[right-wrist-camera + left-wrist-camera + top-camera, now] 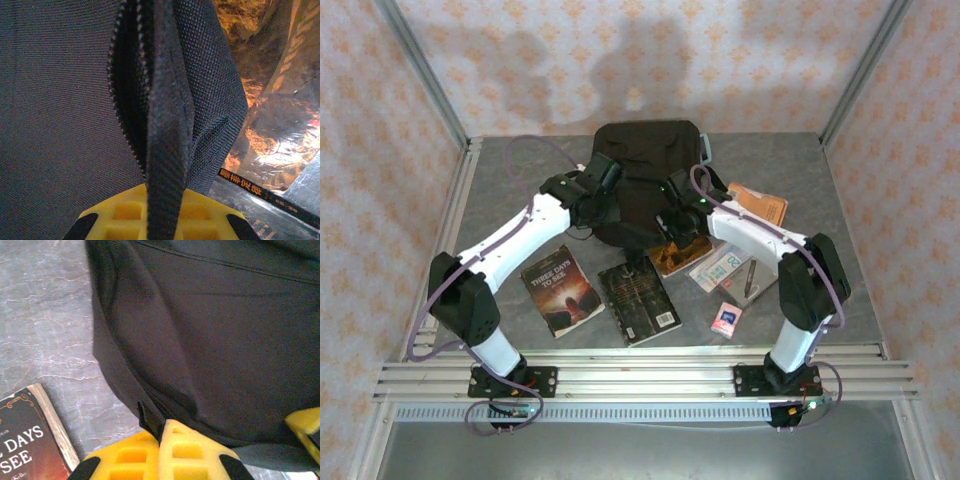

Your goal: Pack books, pencil case, and school supplies into a backpack

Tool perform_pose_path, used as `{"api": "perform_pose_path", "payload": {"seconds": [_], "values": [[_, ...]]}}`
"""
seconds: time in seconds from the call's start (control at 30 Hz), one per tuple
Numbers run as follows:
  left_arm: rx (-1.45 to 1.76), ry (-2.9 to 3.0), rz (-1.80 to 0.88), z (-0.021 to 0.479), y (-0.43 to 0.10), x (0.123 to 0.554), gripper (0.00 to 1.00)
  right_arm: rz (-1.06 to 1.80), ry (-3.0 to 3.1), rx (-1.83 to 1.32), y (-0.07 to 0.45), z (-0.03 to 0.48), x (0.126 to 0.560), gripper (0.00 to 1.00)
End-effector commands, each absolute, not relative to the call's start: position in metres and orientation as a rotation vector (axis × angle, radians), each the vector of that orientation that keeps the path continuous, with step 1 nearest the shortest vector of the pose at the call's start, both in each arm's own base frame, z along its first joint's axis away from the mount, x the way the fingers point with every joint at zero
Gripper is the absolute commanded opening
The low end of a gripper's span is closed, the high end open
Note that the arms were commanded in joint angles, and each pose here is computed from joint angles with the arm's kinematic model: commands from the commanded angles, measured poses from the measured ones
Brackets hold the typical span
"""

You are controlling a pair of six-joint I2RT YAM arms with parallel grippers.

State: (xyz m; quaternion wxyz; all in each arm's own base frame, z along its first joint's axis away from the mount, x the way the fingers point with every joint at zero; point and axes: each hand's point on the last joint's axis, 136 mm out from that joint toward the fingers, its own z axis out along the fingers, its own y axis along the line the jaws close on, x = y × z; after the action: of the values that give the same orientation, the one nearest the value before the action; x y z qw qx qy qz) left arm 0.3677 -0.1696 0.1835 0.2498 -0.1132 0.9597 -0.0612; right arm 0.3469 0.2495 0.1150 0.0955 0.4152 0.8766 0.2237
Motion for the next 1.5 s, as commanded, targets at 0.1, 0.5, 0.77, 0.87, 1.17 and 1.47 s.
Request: {"api": "perform_pose_path", "payload": {"seconds": [0.1,0.5,0.77,0.87,1.17,1.47], "values": [[-0.421,2.581,0.064,0.179,-0.103,0.377,0.00,0.407,2.554,1.239,0.187,0.111,0.343,0.00],[-0.532,2.571,0.040,0.177,-0.082,0.392,0.00,0.307,2.606,0.812,0.175,0.147,0.370,0.00],[-0.557,2.545,-0.055,0.187,-0.086,0.380,0.00,0.279,2.531,0.526,0.169,0.184,0.382,0.00],[-0.570,2.532,-0.078,0.191,-0.084,0.372,0.00,0.303,2.521,0.481,0.171,0.190,0.385,0.00],[-0.588,2.513,-0.201,0.198,-0.091,0.352,0.00,0.558,2.560,0.301,0.201,0.192,0.386,0.00],[-0.489,2.535,-0.369,0.194,-0.138,0.328,0.00,0.304,2.560,0.358,0.175,0.183,0.401,0.31]]}}
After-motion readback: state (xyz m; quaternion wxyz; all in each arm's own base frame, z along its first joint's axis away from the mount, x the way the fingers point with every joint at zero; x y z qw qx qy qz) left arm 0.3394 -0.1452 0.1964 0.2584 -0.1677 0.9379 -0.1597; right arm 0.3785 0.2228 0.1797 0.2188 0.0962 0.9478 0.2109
